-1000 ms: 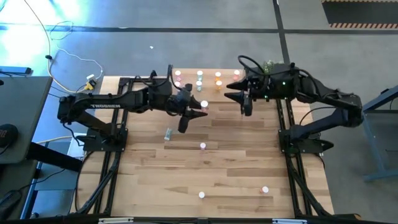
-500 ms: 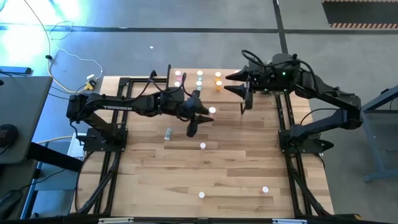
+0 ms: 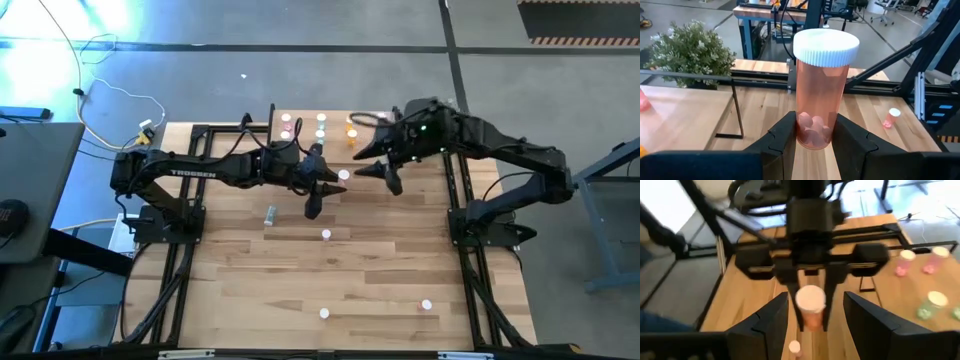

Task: Pick and place medicine bottles onto shelf by color
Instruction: Adjust the orange pill bottle

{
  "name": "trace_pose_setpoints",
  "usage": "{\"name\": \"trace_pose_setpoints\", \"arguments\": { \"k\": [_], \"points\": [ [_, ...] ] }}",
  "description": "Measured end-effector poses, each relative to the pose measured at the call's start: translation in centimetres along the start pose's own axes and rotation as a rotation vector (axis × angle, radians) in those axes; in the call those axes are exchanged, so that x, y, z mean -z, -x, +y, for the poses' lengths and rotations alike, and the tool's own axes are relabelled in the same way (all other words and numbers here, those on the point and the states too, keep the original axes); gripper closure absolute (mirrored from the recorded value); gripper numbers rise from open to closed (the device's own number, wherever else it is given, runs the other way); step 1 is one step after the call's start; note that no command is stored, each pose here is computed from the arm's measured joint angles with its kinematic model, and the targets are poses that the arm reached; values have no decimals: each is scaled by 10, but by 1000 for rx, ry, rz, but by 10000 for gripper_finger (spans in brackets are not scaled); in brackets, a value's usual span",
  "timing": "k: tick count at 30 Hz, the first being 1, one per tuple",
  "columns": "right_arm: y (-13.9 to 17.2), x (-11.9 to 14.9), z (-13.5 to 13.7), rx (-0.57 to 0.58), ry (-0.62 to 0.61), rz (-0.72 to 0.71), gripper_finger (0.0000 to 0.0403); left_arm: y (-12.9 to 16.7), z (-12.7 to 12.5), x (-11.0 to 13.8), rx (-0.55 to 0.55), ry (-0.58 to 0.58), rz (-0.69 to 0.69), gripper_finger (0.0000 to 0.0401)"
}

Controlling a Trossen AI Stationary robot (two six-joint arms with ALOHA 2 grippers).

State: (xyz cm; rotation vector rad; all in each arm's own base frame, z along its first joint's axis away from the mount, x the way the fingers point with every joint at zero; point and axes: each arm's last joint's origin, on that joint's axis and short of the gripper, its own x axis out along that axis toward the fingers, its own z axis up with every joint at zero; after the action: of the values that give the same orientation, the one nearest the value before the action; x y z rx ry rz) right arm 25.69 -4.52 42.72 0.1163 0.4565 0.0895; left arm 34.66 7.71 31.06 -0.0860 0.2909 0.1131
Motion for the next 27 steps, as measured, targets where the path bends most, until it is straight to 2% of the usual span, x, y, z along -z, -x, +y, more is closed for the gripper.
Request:
{"name": "trace_pose_setpoints", "arguments": {
  "k": [6, 10, 23, 27],
  "points": [
    [-25, 4, 4, -33, 65, 51, 221, -1, 0, 1, -5, -4, 2, 304],
    [-35, 5, 2, 20, 72, 63, 221, -1, 0, 1, -5, -4, 3, 304],
    [-47, 9, -2, 11, 50, 96, 221, -1, 0, -1, -4, -16, -12, 304],
    [-46, 8, -1, 11, 46, 93, 233, -1, 0, -1, -4, -21, -11, 304]
  ]
}}
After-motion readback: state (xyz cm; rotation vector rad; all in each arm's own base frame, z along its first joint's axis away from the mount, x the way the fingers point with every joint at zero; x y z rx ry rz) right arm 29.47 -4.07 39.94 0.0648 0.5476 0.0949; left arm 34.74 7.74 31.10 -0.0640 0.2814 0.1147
